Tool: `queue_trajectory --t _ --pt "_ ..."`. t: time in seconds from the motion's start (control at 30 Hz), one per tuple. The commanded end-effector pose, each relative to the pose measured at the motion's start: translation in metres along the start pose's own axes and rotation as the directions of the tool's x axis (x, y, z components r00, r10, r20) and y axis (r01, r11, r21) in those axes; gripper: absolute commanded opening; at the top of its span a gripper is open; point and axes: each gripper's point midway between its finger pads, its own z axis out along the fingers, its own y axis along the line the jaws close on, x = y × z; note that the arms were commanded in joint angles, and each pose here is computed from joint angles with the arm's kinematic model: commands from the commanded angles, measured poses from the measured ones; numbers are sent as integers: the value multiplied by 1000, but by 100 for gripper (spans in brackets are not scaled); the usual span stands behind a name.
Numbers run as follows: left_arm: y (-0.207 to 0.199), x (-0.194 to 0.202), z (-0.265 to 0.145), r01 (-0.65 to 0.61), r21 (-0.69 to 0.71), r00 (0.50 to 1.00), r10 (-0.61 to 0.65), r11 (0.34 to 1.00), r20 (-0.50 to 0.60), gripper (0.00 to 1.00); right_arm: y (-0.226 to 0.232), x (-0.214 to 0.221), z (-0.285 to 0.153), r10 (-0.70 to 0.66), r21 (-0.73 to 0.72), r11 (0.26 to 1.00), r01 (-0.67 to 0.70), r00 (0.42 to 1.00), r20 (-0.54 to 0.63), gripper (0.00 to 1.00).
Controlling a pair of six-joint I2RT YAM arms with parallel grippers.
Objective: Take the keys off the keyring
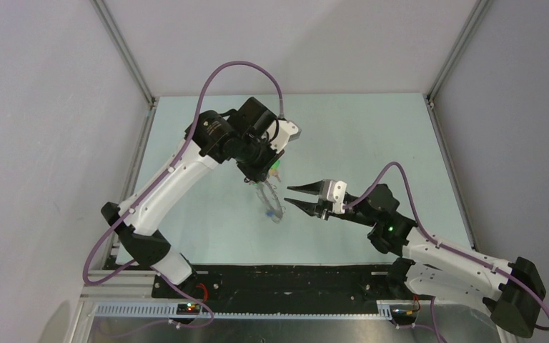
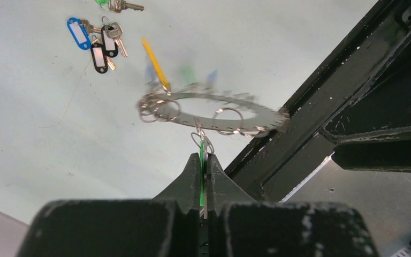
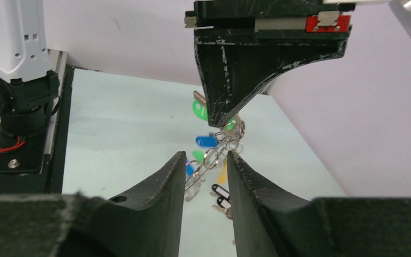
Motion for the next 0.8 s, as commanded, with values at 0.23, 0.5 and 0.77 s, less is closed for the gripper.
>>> queue_trajectory --t 0.23,0.5,0.77 --pt "0 -20 -27 19 -12 992 -17 1000 126 0 29 3 3 191 -109 975 -192 981 -22 30" --pt "2 -22 -31 16 -25 990 -12 1000 140 0 36 6 15 228 -110 967 -228 974 -14 0" --pt "4 -24 -34 10 -33 988 -5 999 152 0 16 33 26 258 20 966 -257 964 -70 0"
